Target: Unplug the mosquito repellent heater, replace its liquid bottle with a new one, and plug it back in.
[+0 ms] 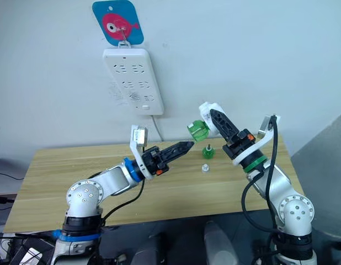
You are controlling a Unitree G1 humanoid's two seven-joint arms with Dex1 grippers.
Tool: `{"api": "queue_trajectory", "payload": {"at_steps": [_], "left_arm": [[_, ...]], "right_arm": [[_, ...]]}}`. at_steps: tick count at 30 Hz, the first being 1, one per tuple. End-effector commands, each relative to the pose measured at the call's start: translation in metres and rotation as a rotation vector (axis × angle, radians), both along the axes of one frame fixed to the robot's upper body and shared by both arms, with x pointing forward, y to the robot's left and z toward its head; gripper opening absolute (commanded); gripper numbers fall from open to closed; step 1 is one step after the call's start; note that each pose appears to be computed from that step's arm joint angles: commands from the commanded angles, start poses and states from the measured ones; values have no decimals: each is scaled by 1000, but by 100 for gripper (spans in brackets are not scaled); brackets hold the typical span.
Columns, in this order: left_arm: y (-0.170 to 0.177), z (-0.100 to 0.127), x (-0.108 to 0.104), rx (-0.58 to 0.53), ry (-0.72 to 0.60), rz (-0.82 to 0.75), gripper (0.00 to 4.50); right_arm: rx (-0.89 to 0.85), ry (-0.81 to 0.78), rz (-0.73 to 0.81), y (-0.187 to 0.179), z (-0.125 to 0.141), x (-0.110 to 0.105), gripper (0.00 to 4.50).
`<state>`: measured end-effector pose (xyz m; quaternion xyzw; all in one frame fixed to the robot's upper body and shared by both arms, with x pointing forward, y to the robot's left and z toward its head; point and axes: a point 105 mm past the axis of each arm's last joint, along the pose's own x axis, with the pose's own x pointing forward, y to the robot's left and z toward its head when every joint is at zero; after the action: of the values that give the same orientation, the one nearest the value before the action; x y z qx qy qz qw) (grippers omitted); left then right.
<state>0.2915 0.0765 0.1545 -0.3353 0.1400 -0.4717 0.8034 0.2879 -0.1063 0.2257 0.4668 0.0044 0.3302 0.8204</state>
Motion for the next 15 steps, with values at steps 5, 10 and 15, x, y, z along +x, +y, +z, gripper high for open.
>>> {"api": "queue_trajectory", "payload": {"at_steps": [5, 10, 15], "left_arm": [[94, 28, 13, 359, -377, 467, 425], [127, 41, 10, 518, -505, 597, 425], [146, 54, 27, 551, -540, 641, 425]], "right_arm": [[-644, -366, -83, 3, 16, -8, 302], [-850, -538, -107, 9, 17, -9, 302], [-912, -654, -50, 26, 19, -14, 302]]}}
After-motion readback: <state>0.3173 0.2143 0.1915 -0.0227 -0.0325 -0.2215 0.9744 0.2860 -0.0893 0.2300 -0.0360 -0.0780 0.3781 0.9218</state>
